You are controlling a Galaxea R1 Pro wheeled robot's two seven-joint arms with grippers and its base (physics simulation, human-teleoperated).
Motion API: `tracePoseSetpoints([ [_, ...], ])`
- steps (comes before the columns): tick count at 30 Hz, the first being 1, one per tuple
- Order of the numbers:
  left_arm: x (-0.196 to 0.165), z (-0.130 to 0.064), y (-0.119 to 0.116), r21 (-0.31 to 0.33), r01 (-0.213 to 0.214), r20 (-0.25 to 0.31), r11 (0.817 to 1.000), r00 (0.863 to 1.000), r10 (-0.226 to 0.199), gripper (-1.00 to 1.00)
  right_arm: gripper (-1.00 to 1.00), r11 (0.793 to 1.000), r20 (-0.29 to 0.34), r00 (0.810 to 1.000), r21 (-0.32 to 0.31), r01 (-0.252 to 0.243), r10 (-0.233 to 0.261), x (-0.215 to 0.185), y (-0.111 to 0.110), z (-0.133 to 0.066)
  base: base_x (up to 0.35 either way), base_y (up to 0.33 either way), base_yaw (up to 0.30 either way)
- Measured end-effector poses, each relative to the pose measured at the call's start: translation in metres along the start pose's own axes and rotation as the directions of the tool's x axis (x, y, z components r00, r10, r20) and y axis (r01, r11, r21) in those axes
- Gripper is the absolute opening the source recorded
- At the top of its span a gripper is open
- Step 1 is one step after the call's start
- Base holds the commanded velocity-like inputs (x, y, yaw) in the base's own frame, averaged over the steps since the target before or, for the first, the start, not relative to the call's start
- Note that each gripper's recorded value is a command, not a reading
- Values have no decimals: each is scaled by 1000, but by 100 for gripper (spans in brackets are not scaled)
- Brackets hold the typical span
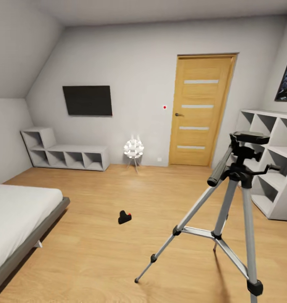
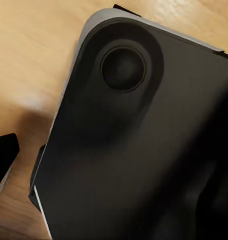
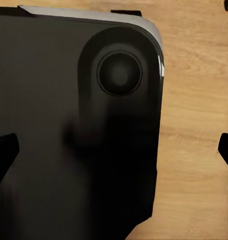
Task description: Attach the digital camera to the camera tripod in the bedroom.
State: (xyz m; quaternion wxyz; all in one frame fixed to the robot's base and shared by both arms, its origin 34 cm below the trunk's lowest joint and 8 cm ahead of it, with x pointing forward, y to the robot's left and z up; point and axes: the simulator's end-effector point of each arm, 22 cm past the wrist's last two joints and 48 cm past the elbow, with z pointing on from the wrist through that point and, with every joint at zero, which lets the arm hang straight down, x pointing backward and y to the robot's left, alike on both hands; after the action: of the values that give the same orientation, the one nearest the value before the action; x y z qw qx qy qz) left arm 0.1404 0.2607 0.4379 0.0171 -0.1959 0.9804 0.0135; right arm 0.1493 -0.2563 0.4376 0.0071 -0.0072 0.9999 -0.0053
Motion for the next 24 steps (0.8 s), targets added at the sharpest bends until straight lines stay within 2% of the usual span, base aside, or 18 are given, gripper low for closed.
tracePoseSetpoints([
  [12, 0, 0, 2, -4, 26, 1, 1000, 1000, -26, 100, 100, 1000, 10, 1000, 5, 14, -14, -5, -4, 0, 0, 0, 277],
  [18, 0, 0, 2, -5, 29, 1, 1000, 1000, -29, 100, 100, 996, 11, 996, 7, 84, -84, -6, -3, 0, 0, 0, 277],
  [19, -1, 0, 3, -5, 30, 2, 1000, 1000, -30, 100, 100, 994, 12, 994, 7, 109, -109, -6, -2, 0, 0, 0, 277],
  [24, -1, 0, 3, -6, 39, 2, 999, 999, -39, 100, 100, 985, 14, 985, 7, 174, -174, -6, -1, 0, 0, 0, 277],
])
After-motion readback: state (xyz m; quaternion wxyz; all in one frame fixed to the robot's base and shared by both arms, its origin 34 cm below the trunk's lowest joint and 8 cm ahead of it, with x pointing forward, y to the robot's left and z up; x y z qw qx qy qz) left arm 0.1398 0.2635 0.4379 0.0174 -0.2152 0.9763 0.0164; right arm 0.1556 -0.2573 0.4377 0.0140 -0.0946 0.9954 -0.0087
